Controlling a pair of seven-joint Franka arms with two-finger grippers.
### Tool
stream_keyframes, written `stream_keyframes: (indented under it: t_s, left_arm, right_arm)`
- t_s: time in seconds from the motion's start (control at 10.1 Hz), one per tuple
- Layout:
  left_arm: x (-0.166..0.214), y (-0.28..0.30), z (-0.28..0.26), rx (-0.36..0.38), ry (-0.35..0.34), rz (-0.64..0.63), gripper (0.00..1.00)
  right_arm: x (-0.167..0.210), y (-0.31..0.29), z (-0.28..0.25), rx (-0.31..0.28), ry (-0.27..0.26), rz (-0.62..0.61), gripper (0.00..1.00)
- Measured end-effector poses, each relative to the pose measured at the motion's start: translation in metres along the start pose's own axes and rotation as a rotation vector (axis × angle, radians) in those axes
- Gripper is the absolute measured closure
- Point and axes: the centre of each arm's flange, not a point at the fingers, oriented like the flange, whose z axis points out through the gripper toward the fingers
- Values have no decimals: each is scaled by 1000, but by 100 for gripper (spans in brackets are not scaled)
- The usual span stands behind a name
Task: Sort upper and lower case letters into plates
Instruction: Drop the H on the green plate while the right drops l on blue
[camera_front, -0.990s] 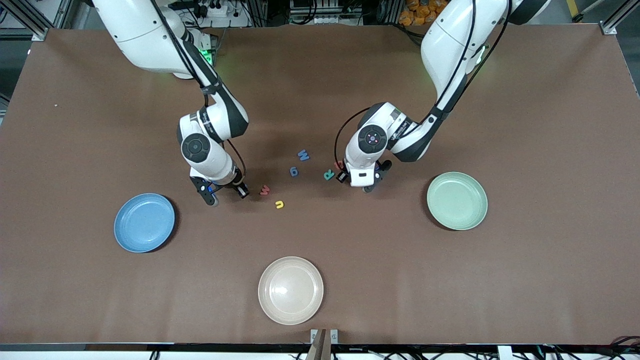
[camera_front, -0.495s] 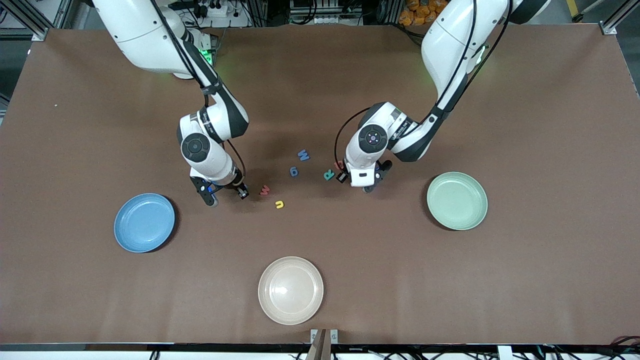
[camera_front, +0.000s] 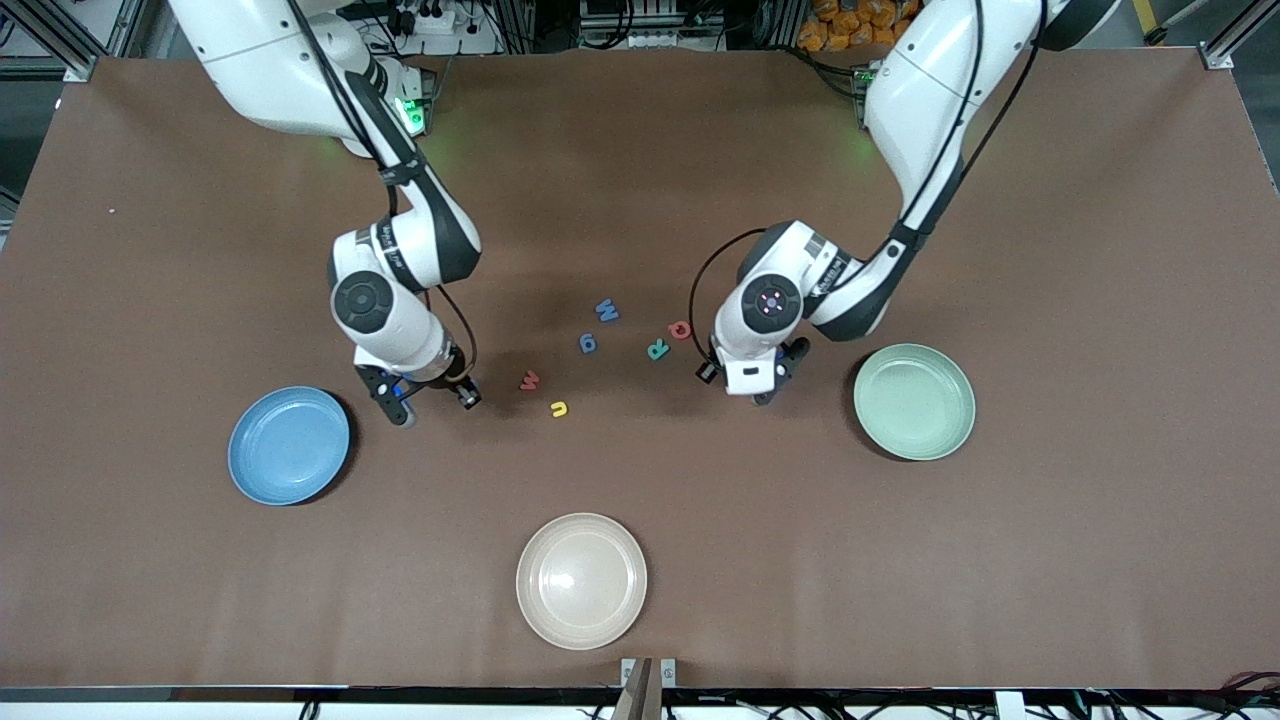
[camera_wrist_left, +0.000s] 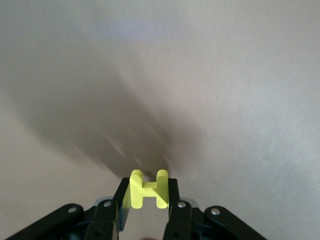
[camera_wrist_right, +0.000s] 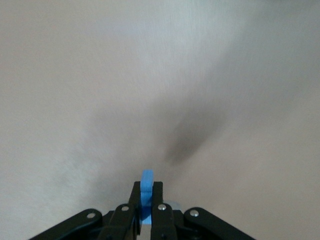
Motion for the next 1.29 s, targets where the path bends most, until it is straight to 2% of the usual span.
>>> stream_keyframes:
  t_s: [0.3,0.59,0.89,1.09,1.29]
  left_arm:
    - [52,-8,-21,22,-7,107,67]
    - [131,-34,-32,60,-43,204,67]
    - [187,-66,-56,98,-86,286,67]
    - [211,-82,-70,103,-103,356,67]
    - [244,-106,-65,102,-130,388,67]
  right_arm:
    - [71,24,-16,2,7,-127,90]
    - [153,58,-41,-50,68,-308,90]
    - [221,99,-61,-64,79,-453,89]
    - [234,111,-54,-73,69,-467,65]
    - [226,103,-51,-73,64,-485,38]
